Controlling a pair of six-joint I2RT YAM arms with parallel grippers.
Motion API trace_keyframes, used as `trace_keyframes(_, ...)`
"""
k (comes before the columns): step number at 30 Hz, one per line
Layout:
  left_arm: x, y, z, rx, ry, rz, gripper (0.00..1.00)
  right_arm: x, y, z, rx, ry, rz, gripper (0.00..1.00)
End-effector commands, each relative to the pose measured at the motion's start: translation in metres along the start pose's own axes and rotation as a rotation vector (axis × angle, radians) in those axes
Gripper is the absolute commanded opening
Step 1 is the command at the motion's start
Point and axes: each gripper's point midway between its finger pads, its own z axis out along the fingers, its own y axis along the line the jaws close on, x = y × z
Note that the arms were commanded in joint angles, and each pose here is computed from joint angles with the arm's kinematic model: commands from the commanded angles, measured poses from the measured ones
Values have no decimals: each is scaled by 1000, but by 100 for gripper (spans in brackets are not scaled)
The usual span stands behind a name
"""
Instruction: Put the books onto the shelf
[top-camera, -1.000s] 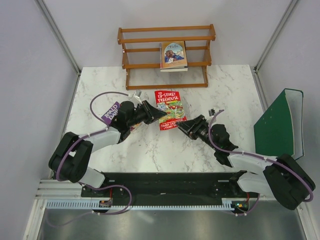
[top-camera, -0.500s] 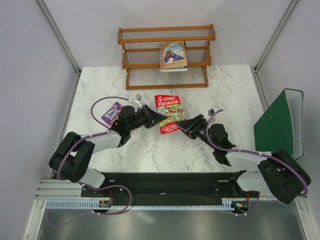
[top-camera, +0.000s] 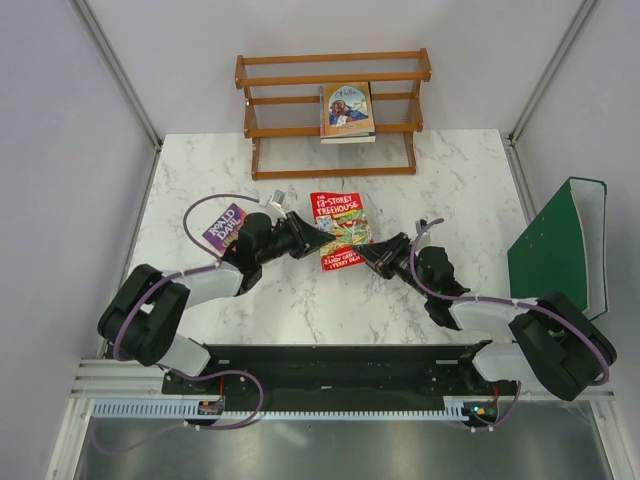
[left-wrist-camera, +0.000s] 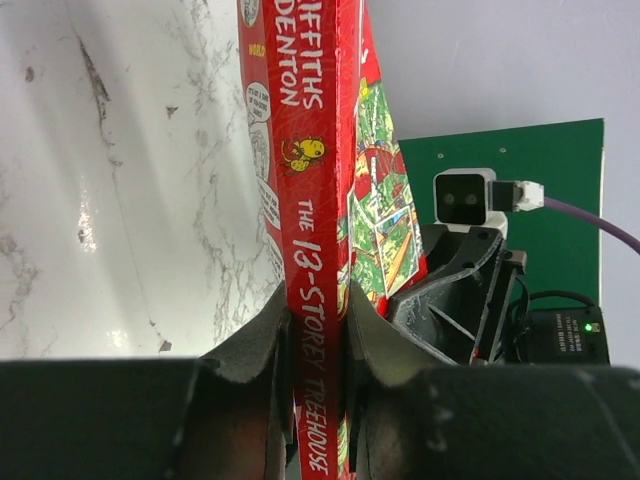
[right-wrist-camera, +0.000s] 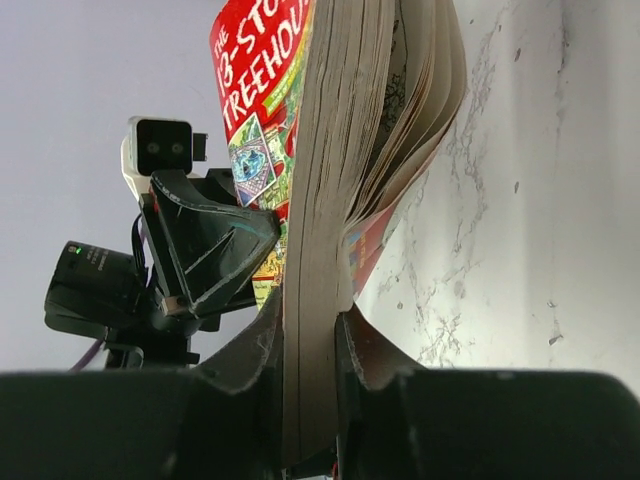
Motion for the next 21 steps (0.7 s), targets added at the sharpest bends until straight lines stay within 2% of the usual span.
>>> trace_keyframes(1, 45, -20, -12, 56, 219, 107, 3, -32, 59, 4, -199, -117, -33, 2)
trace_keyframes(3, 45, -16, -12, 24, 227, 118, 3, -33, 59, 3, -198, -120, -32, 0)
trace_keyframes(6, 38, -17, -10, -8, 225, 136, 10, -36, 64, 3, -209, -125, -33, 0)
trace_keyframes(8, 35, -13, -8, -39, 220, 141, 35, -39, 72, 4, -229, -122, -37, 0)
trace_keyframes(10, 30, 0, -10, -118, 208, 148, 55, -45, 77, 5, -238, -128, -38, 0)
trace_keyframes(11, 26, 1, -14, -142, 193, 161, 60, -46, 85, 6, -248, -120, -44, 0)
trace_keyframes(13, 17, 21, -24, -258, 147, 187, 84, -52, 92, 7, -249, -124, -60, 0)
trace_keyframes(15, -2, 27, -40, -330, 50, 217, 99, -57, 101, 9, -239, -121, -104, 0)
trace_keyframes(21, -10, 47, -85, -412, -58, 233, 100, -61, 130, 10, -235, -93, -193, 0)
